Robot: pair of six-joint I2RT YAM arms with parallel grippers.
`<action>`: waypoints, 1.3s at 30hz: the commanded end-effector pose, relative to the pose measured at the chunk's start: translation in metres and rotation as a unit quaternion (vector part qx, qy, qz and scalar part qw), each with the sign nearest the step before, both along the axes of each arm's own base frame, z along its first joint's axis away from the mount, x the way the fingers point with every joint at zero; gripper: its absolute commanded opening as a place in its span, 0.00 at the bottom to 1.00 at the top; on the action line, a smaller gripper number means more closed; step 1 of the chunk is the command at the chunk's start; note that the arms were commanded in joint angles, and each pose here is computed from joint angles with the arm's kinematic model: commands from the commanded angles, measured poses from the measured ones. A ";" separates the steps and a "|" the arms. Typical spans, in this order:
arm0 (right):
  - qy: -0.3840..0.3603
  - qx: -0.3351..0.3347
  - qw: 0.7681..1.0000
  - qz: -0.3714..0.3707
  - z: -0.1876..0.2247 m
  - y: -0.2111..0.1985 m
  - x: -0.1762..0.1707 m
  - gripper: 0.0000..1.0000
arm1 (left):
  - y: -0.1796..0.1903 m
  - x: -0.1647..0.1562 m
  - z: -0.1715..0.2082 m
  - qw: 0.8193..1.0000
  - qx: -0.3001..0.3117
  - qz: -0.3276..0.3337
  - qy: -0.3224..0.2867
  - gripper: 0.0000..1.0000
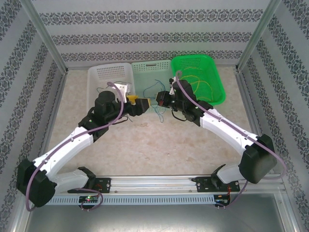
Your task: Untangle the cables
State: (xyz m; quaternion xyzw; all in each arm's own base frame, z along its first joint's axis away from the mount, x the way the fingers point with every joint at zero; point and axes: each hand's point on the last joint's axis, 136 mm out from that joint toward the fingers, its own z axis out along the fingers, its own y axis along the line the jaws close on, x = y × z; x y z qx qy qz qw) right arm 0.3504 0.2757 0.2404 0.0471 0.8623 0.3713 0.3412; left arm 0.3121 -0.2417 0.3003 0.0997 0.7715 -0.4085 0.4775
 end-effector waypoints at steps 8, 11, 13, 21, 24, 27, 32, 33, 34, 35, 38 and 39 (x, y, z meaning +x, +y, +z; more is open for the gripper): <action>0.026 0.061 0.998 0.009 0.012 0.012 0.002 0.01 | -0.044 -0.022 -0.026 0.991 0.025 -0.134 -0.004 0.59; 0.031 0.081 0.996 0.016 0.018 0.015 0.000 0.01 | -0.050 -0.018 -0.036 0.989 0.037 -0.143 0.000 0.60; 0.034 0.094 0.995 0.020 0.023 0.016 -0.002 0.01 | -0.053 -0.016 -0.037 0.988 0.043 -0.147 -0.005 0.60; 0.050 0.119 0.991 0.027 0.028 0.018 -0.007 0.01 | -0.061 -0.004 -0.042 0.986 0.066 -0.151 -0.010 0.61; 0.055 0.130 0.990 0.031 0.030 0.019 -0.008 0.01 | -0.060 0.001 -0.048 0.987 0.075 -0.141 -0.003 0.61; 0.060 0.136 0.988 0.033 0.030 0.020 -0.010 0.01 | -0.060 0.003 -0.051 0.987 0.082 -0.139 0.001 0.61; 0.062 0.143 0.987 0.039 0.033 0.022 -0.012 0.02 | -0.062 0.005 -0.056 0.986 0.086 -0.143 0.009 0.49; 0.063 0.142 0.987 0.040 0.032 0.022 -0.012 0.03 | -0.062 0.006 -0.054 0.986 0.084 -0.142 0.007 0.39; 0.065 0.141 0.987 0.040 0.031 0.021 -0.013 0.04 | -0.063 0.006 -0.053 0.987 0.082 -0.141 0.006 0.31; 0.068 0.140 0.987 0.041 0.029 0.020 -0.013 0.05 | -0.063 0.007 -0.052 0.987 0.082 -0.139 0.005 0.23; 0.070 0.137 0.987 0.037 0.026 0.015 -0.015 0.10 | -0.060 0.009 -0.049 0.988 0.084 -0.128 0.000 0.06; 0.069 0.134 0.988 0.036 0.025 0.012 -0.016 0.18 | -0.058 0.010 -0.050 0.989 0.087 -0.124 0.000 0.01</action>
